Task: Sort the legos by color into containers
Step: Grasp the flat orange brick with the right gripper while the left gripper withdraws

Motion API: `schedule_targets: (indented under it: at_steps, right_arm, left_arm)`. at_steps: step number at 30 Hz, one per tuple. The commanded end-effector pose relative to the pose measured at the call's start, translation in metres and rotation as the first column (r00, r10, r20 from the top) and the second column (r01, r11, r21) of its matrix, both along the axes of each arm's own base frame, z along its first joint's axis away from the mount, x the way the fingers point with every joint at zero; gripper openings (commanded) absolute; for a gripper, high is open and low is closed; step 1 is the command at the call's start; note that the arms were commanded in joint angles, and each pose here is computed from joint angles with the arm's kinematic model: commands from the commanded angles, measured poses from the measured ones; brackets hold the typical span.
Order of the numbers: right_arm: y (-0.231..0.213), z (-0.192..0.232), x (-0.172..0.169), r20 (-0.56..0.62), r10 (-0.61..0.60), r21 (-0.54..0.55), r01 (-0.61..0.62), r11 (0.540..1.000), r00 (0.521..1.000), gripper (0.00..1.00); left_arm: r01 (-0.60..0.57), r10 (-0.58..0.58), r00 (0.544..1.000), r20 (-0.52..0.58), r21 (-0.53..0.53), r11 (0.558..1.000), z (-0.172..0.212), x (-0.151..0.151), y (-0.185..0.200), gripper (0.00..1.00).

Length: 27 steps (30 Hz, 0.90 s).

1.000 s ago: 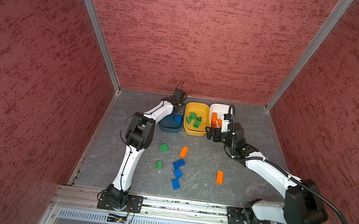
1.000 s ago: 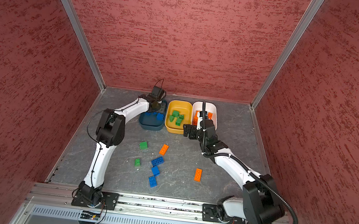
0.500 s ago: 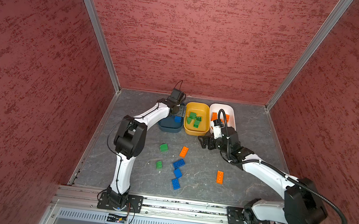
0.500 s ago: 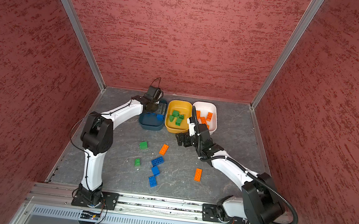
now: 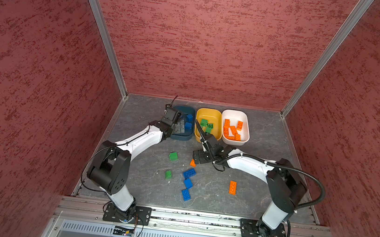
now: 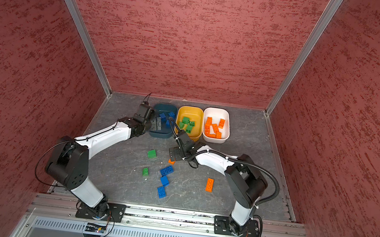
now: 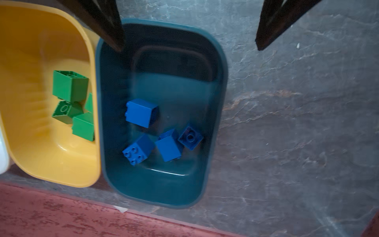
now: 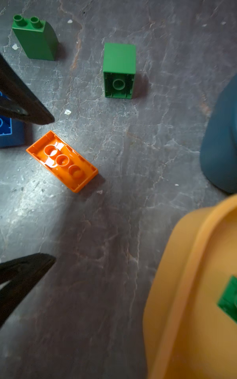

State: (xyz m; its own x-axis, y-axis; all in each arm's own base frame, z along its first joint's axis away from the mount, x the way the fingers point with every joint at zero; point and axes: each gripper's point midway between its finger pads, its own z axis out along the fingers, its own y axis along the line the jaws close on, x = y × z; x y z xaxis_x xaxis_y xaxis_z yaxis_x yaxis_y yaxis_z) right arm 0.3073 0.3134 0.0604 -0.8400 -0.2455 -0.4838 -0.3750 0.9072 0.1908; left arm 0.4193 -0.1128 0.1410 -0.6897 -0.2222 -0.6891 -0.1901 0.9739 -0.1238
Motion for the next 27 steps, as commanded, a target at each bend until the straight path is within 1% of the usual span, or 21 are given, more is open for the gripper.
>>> schedule_targets:
  at_steps: [1, 5, 8, 12, 14, 17, 19, 22, 27]
  right_arm:
    - [0.0, -0.009, -0.005, -0.033, -0.022, -0.086, 0.019, 0.996, 0.999, 0.99]
    - [0.014, -0.019, -0.001, -0.053, 0.003, -0.121, -0.01, 0.993, 0.999, 0.99]
    - [0.017, -0.028, 0.0, -0.073, 0.0, -0.165, -0.012, 0.986, 0.997, 0.98]
    - [0.014, -0.036, 0.001, -0.061, -0.011, -0.22, -0.002, 0.975, 0.998, 0.96]
    - [0.011, -0.041, 0.0, -0.062, -0.017, -0.25, 0.001, 0.968, 0.998, 0.93]
    - [0.003, -0.042, -0.001, -0.053, -0.034, -0.283, 0.018, 0.959, 0.998, 0.77]
    - [-0.001, -0.04, -0.003, -0.047, -0.039, -0.279, 0.025, 0.96, 0.998, 0.66]
    - [-0.003, -0.037, -0.008, -0.049, -0.037, -0.257, 0.023, 0.966, 0.998, 0.55]
    - [-0.004, -0.033, -0.012, -0.037, -0.024, -0.225, 0.015, 0.974, 0.999, 0.41]
  left_arm:
    - [-0.108, 0.112, 0.991, 0.077, -0.052, 0.993, 0.016, 0.003, 0.021, 1.0]
    - [-0.129, 0.132, 0.989, 0.066, -0.046, 0.991, 0.012, -0.001, 0.03, 0.99]
    - [-0.135, 0.137, 0.989, 0.058, -0.039, 0.99, 0.009, -0.002, 0.031, 1.0]
    - [-0.137, 0.139, 0.989, 0.05, -0.041, 0.99, 0.005, 0.0, 0.03, 1.0]
    - [-0.136, 0.138, 0.99, 0.043, -0.04, 0.99, 0.003, 0.001, 0.029, 0.99]
    - [-0.135, 0.137, 0.99, 0.037, -0.039, 0.99, 0.002, 0.002, 0.028, 0.99]
    - [-0.135, 0.137, 0.99, 0.038, -0.039, 0.99, 0.003, 0.003, 0.028, 0.99]
    - [-0.135, 0.136, 0.99, 0.042, -0.041, 0.99, 0.004, 0.003, 0.028, 1.0]
    - [-0.128, 0.13, 0.991, 0.034, -0.051, 0.99, 0.002, 0.004, 0.025, 0.99]
